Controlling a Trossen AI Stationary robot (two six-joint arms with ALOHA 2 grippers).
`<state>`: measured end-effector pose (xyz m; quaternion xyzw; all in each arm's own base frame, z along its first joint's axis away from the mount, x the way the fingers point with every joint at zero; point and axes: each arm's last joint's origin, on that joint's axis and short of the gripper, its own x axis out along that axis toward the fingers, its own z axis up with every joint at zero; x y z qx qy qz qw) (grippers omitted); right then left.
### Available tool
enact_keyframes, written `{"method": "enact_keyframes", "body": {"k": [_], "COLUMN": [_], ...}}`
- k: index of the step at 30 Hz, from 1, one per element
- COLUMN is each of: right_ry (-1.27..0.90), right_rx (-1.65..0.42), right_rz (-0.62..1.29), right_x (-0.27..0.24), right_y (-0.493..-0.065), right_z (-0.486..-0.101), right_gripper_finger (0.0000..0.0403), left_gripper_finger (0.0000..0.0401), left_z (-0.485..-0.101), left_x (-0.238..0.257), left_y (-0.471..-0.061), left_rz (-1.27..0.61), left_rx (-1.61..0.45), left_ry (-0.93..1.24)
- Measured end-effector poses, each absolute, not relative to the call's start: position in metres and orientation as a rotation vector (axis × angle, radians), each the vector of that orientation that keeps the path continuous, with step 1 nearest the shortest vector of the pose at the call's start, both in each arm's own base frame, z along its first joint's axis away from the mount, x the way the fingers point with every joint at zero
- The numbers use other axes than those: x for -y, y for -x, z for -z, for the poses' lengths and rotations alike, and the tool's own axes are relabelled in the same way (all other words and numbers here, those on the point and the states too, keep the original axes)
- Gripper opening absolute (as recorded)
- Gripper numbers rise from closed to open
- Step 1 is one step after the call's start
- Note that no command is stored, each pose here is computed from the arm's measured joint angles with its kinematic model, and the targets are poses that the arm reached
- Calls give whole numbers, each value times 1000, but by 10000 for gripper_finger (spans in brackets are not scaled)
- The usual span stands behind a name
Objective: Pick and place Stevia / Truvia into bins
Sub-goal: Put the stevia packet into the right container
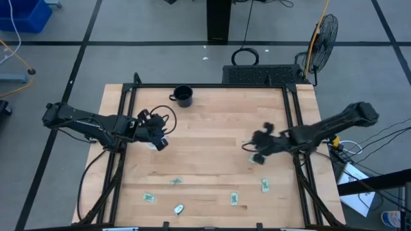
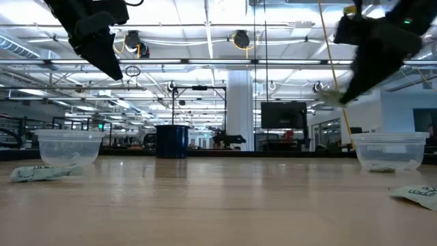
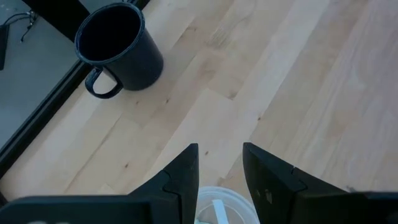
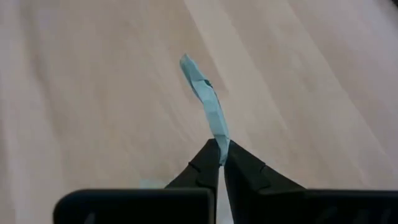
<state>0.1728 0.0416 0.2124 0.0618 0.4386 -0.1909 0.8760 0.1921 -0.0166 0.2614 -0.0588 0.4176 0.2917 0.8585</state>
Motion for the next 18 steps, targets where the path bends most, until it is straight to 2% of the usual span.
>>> {"method": "enact_keyframes", "body": {"k": [7, 13, 18], "right_ry": [-260, -249, -203], "right_rx": [-1200, -1244, -1284], "right_rz": [551, 532, 495], "right_x": [-33, -36, -39], "right_y": [-130, -136, -145], "right_z": [-209, -203, -196], "right_gripper_finger": [8, 10, 34], "left_gripper_finger": [131, 131, 131], "left_z": [-262, -262, -261], "left_x": [17, 17, 17], "left_y": [-192, -192, -192], "left_rz": [-615, -622, -634], "left_rx": [-871, -867, -859], "left_ry": [131, 145, 169]}}
